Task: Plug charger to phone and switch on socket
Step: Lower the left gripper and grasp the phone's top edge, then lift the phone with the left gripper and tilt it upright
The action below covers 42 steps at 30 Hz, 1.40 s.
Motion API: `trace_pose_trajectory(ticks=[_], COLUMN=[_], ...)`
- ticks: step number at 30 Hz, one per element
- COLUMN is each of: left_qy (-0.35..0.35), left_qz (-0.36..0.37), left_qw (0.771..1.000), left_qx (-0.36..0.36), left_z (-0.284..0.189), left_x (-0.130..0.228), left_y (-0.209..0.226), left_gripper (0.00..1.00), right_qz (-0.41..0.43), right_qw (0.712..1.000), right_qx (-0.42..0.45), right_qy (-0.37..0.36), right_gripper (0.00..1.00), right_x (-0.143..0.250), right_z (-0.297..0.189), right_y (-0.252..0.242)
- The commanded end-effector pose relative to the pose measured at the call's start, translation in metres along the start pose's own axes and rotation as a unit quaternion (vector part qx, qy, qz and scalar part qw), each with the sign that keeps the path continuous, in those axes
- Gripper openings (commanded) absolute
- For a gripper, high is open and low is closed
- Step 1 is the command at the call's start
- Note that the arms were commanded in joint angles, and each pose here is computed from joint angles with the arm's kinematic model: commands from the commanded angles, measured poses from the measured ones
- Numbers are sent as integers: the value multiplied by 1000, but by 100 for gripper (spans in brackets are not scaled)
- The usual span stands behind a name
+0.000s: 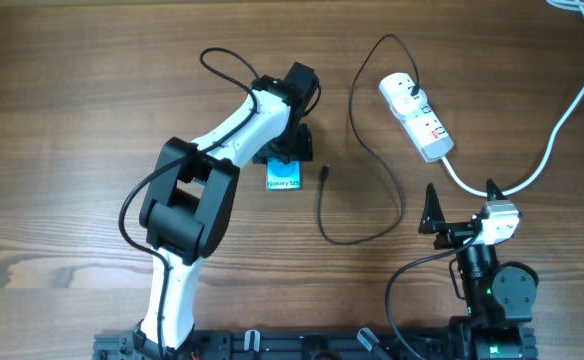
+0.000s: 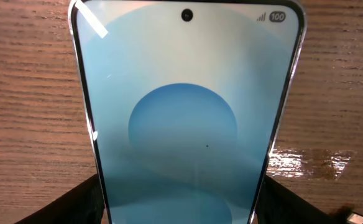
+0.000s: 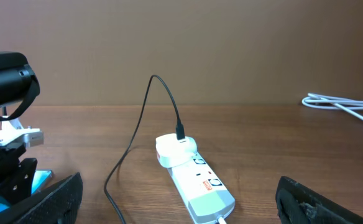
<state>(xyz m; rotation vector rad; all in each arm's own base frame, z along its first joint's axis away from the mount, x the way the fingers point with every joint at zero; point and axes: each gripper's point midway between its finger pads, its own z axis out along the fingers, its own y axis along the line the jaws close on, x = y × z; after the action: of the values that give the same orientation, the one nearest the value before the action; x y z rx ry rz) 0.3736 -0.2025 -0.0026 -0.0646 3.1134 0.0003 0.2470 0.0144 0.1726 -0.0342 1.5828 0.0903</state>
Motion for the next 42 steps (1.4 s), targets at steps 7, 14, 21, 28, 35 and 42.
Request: trace_pose_trajectory(ticks=[7, 14, 21, 28, 35, 42], left_qy=[-4, -5, 48, 143, 197, 206], left_qz=[-29, -30, -47, -81, -55, -46], left_qw=[999, 996, 974, 891, 757, 727], left_qx=[27, 86, 217, 424, 621, 654], left_z=[-25, -55, -86, -139, -217, -233], left_x=[5, 8, 16, 15, 8, 7], left_y=[-4, -20, -40, -53, -56, -52], left_gripper=[70, 71, 70, 72, 73, 73], right_qz=[-5, -5, -5, -5, -5, -18], right_qw=[1000, 1000, 1000, 1000, 1000, 1000], right_qx=[10, 10, 10, 10, 10, 17], right_qy=[-4, -4, -4, -4, -4, -4], right_gripper=[100, 100, 100, 100, 100, 100], right_x=[-1, -1, -1, -1, -1, -2], right_z=[0, 0, 0, 0, 0, 0], right_y=[-4, -4, -4, -4, -4, -6])
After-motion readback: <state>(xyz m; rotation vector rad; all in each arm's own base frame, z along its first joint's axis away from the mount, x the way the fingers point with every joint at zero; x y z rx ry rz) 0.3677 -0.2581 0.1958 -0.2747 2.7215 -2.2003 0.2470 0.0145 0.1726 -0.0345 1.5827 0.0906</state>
